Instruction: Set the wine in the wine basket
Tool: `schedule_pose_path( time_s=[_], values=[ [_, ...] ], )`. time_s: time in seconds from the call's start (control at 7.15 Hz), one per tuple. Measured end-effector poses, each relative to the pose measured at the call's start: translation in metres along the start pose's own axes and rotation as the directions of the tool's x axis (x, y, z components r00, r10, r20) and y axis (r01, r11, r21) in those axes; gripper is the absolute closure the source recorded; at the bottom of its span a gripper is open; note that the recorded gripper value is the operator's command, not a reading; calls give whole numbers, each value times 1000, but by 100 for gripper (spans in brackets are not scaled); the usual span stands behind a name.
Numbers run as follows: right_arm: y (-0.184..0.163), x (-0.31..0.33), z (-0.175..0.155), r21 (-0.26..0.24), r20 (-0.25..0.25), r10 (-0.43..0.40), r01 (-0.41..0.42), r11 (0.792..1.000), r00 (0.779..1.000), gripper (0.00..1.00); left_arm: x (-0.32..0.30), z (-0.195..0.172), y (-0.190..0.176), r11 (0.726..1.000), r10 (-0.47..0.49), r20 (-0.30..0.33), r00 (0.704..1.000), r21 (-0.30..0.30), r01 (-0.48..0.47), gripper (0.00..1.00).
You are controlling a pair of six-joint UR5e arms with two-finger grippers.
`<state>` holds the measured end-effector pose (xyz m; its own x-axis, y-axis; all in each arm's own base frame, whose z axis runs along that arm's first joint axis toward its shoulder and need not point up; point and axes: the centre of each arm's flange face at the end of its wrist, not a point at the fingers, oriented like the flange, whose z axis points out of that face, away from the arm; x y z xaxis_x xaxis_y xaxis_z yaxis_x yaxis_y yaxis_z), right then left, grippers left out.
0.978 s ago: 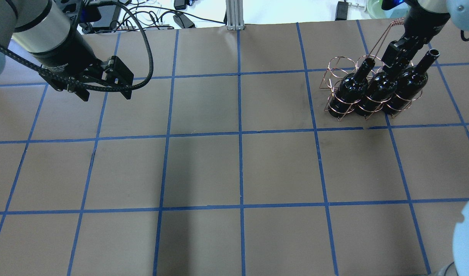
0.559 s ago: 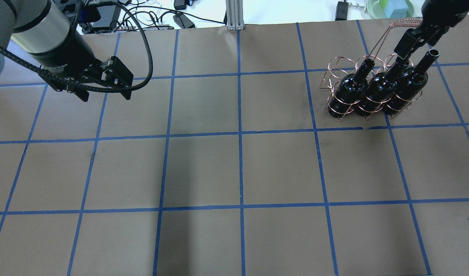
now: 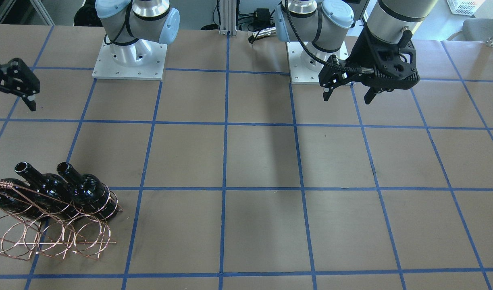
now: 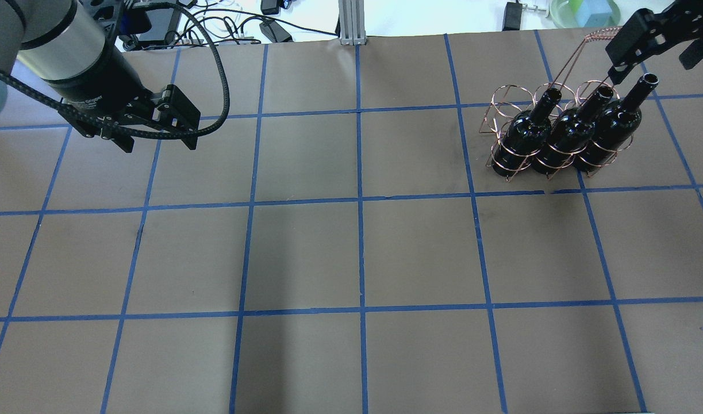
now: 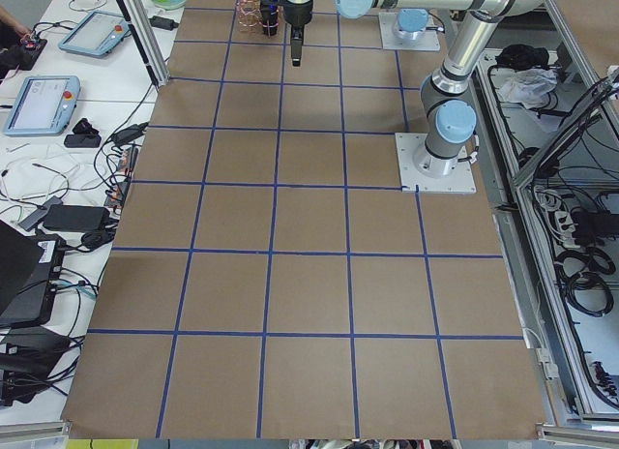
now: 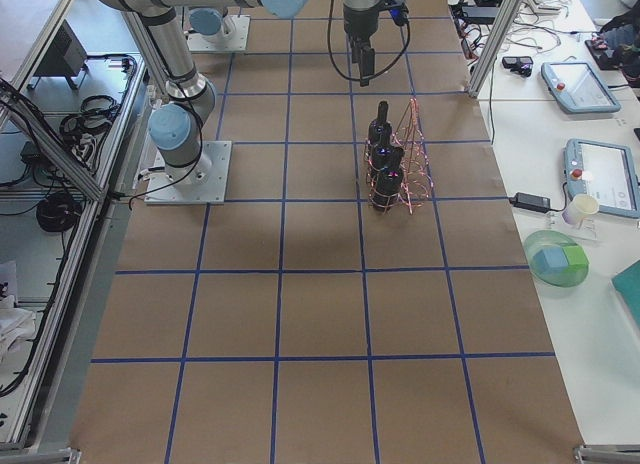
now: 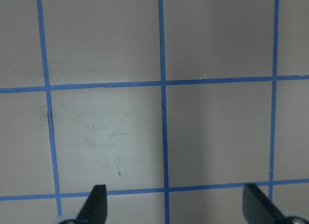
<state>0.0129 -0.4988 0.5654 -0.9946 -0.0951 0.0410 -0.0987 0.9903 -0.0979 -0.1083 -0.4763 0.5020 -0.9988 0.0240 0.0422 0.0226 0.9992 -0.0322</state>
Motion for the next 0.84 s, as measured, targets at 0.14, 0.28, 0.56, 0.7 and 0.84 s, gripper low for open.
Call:
schedule_pose_path(
  time_s=[0.14, 0.28, 0.56, 0.7, 0.84],
  values=[
    [5, -23, -7, 3, 12, 67, -67, 998, 998, 0, 0, 0, 0, 1000, 0, 0, 1000, 0, 0, 0],
    [5, -54, -6, -2, 17, 89, -89, 996, 996, 0, 0, 0, 0, 1000, 0, -1, 1000, 0, 0, 0],
    [2, -95, 5, -28, 23, 86, -86, 996, 996, 0, 0, 0, 0, 1000, 0, -1, 1000, -1, 0, 0],
    [0, -102, 13, -42, 26, 88, -87, 995, 996, 0, 0, 2, 1, 1000, 0, -1, 1000, -5, 0, 0],
    [-1, -104, 17, -49, 28, 84, -82, 995, 996, 0, 0, 6, 2, 1000, -2, -3, 1000, -12, 2, 0]
  ],
)
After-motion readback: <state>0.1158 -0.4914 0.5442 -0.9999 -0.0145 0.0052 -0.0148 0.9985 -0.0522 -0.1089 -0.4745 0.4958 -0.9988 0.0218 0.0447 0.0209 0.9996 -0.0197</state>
